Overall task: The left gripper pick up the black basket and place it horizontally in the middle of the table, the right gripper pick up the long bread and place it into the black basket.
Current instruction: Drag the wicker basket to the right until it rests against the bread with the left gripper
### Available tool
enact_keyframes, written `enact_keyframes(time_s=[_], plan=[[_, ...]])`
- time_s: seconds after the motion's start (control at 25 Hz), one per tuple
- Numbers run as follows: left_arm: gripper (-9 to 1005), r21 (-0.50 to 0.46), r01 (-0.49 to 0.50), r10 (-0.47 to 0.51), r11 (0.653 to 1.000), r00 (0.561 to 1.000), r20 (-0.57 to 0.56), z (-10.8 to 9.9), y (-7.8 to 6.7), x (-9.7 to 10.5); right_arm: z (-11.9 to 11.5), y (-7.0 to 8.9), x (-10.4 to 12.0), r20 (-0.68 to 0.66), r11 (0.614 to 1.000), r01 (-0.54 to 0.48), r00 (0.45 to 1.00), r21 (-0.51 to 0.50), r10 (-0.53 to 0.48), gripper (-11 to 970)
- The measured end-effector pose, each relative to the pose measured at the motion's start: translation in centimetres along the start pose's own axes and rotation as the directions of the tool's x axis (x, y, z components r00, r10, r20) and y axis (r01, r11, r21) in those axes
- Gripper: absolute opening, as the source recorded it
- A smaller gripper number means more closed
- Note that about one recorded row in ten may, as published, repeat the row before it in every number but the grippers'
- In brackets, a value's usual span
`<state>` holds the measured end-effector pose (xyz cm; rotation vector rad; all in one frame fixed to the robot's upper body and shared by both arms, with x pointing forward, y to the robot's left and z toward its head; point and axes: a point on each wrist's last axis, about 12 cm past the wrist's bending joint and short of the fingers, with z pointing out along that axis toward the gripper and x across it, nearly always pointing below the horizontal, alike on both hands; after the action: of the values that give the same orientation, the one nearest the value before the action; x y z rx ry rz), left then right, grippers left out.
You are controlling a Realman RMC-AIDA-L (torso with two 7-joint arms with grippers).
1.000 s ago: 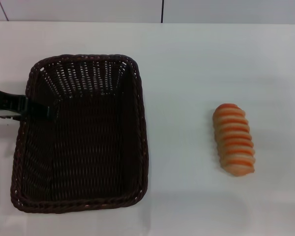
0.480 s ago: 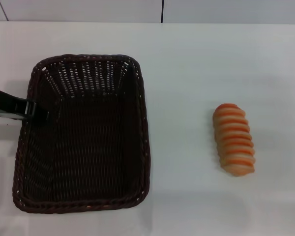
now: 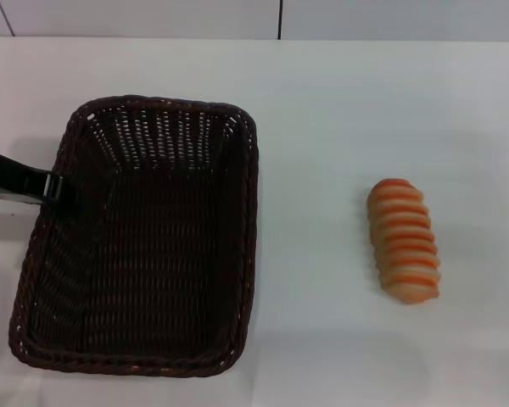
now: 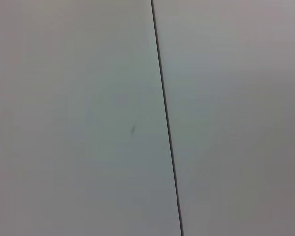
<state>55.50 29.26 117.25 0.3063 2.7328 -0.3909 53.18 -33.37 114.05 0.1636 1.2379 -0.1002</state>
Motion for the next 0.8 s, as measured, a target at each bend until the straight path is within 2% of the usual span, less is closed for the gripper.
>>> enact_keyframes(time_s=[0.16, 0.4, 0.44, 0.48, 0.64, 0.76, 0.8], plan=[[232, 0.003, -0.055, 0.055, 0.998, 0.998, 0.023, -0.3, 0.0, -0.6, -0.1, -0.1, 0.0, -0.001, 1.0, 0.0, 1.0, 0.002, 0.0, 561], [225, 0.008, -0.085, 0.085, 0.996, 0.995, 0.047, -0.9, 0.3, -1.1, -0.2, -0.2, 0.0, -0.002, 1.0, -0.003, 1.0, 0.004, 0.003, 561], [223, 0.011, -0.136, 0.135, 0.991, 0.987, 0.09, -2.3, 1.0, -2.5, -0.2, -0.2, 0.0, -0.003, 1.0, -0.004, 1.0, 0.005, 0.004, 561], [222, 0.013, -0.162, 0.16, 0.987, 0.982, 0.1, -2.8, 1.0, -3.0, -0.2, -0.2, 0.0, -0.004, 1.0, -0.004, 1.0, 0.006, 0.004, 561], [195, 0.015, -0.255, 0.251, 0.967, 0.959, 0.135, -4.0, 0.6, -4.5, -0.3, -0.2, 0.1, -0.007, 1.0, -0.004, 1.0, 0.006, 0.004, 561], [197, 0.044, -0.372, 0.36, 0.927, 0.917, 0.172, -5.3, -0.3, -6.2, -0.4, -0.2, 0.2, -0.011, 1.0, -0.006, 1.0, 0.007, 0.006, 561], [197, 0.044, -0.372, 0.36, 0.927, 0.917, 0.172, -5.3, -0.3, -6.2, -0.5, -0.2, 0.2, -0.011, 1.0, -0.007, 1.0, 0.008, 0.007, 561]])
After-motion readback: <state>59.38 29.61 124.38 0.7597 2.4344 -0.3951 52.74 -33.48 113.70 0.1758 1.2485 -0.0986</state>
